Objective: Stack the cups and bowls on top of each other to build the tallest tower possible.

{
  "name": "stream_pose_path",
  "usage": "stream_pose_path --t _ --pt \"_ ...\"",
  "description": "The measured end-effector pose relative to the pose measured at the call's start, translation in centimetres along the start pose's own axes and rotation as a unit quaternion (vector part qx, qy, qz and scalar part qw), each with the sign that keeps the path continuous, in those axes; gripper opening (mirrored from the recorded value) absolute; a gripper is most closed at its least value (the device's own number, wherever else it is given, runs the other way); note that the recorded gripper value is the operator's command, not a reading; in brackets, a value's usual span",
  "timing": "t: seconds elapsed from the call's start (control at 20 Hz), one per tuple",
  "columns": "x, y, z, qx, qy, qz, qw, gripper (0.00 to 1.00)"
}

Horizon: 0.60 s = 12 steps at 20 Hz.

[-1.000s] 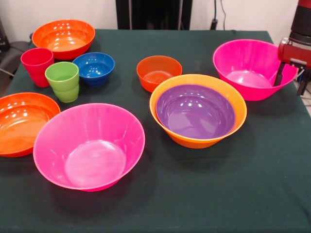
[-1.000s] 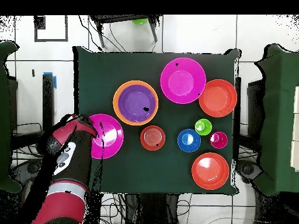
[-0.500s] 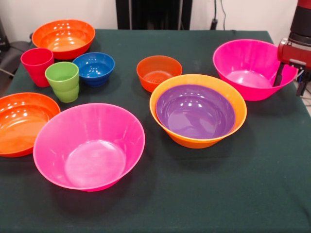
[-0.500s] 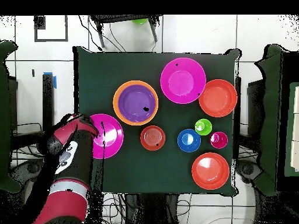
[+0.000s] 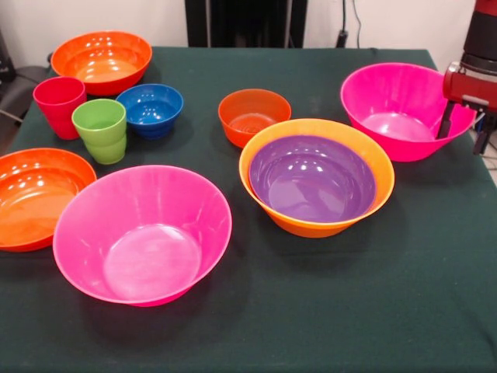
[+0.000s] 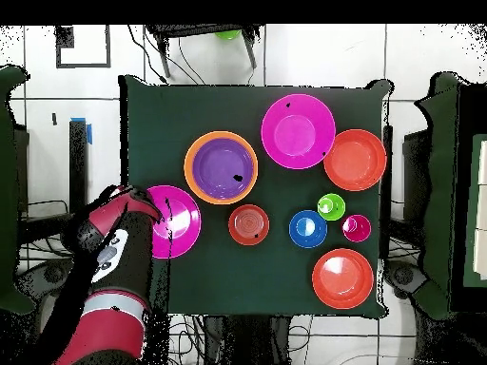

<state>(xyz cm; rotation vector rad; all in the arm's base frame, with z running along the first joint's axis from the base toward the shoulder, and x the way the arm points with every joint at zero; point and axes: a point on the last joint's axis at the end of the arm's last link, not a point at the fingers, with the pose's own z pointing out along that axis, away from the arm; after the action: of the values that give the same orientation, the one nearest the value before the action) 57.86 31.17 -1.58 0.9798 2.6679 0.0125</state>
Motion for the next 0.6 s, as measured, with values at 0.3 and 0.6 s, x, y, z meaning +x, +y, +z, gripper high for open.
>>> stream_pose_path --t 0.3,0.6 --pt "0.0 0.06 -0.05 -0.001 0.003 0.002 1.0 1.0" --pt "0.12 0.38 -0.5 -0.005 0.004 0.002 1.0 1.0"
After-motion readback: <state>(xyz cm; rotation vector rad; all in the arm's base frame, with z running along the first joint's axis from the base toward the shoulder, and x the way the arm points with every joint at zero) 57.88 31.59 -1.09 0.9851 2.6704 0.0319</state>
